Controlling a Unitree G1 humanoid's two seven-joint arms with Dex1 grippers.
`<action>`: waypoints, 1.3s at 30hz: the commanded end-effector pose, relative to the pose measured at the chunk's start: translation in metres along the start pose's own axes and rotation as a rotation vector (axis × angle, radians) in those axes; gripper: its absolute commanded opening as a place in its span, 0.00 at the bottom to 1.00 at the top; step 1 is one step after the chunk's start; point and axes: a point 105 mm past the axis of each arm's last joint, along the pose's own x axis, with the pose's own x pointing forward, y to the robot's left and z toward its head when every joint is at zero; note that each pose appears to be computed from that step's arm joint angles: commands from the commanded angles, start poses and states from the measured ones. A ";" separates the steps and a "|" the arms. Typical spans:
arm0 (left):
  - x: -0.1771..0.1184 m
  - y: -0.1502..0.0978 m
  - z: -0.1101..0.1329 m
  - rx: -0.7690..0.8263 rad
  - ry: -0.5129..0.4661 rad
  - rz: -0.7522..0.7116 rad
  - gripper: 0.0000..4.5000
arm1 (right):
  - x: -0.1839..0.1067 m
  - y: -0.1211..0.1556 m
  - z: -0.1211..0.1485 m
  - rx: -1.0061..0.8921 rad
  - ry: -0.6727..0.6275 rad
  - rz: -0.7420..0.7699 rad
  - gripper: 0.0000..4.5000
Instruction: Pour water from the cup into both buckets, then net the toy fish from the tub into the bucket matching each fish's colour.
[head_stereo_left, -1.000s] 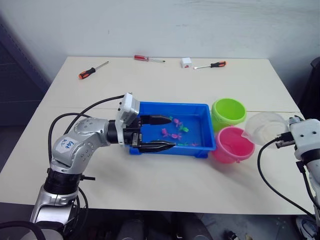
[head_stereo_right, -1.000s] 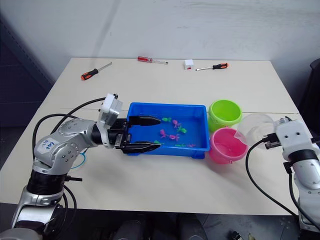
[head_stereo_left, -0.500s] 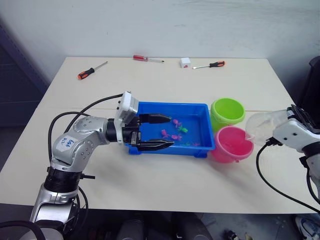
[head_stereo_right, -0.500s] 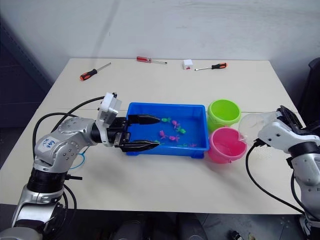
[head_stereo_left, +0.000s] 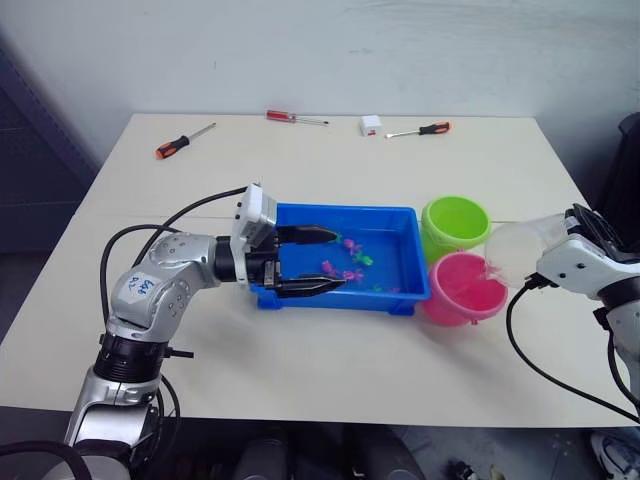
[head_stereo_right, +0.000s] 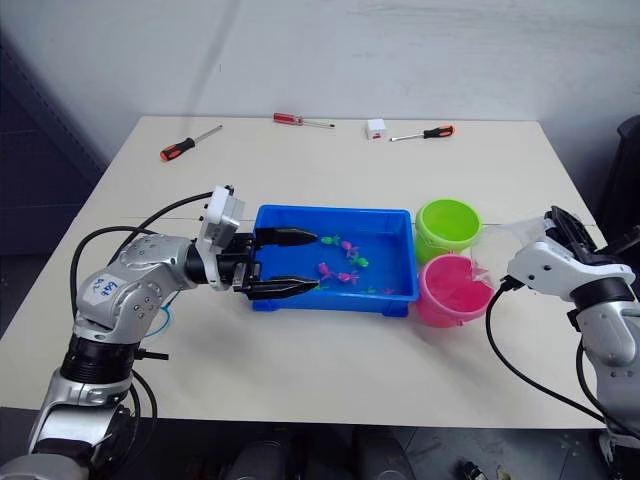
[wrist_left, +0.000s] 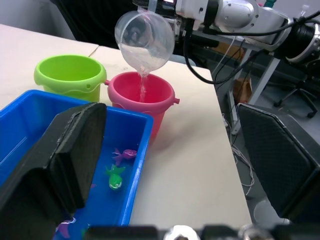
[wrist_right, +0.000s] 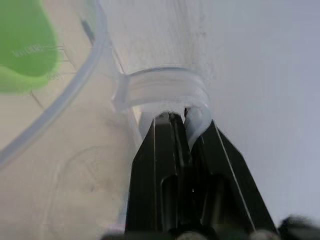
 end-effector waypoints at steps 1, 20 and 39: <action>-0.004 0.007 0.011 0.049 -0.017 0.018 1.00 | -0.002 -0.024 -0.011 0.152 0.064 -0.084 0.01; 0.012 0.013 0.021 0.052 -0.074 0.039 1.00 | 0.072 -0.038 -0.019 0.421 0.153 -0.100 0.01; 0.007 0.019 0.024 0.086 -0.071 0.099 1.00 | 0.128 -0.034 0.049 -0.367 -0.169 -0.078 0.01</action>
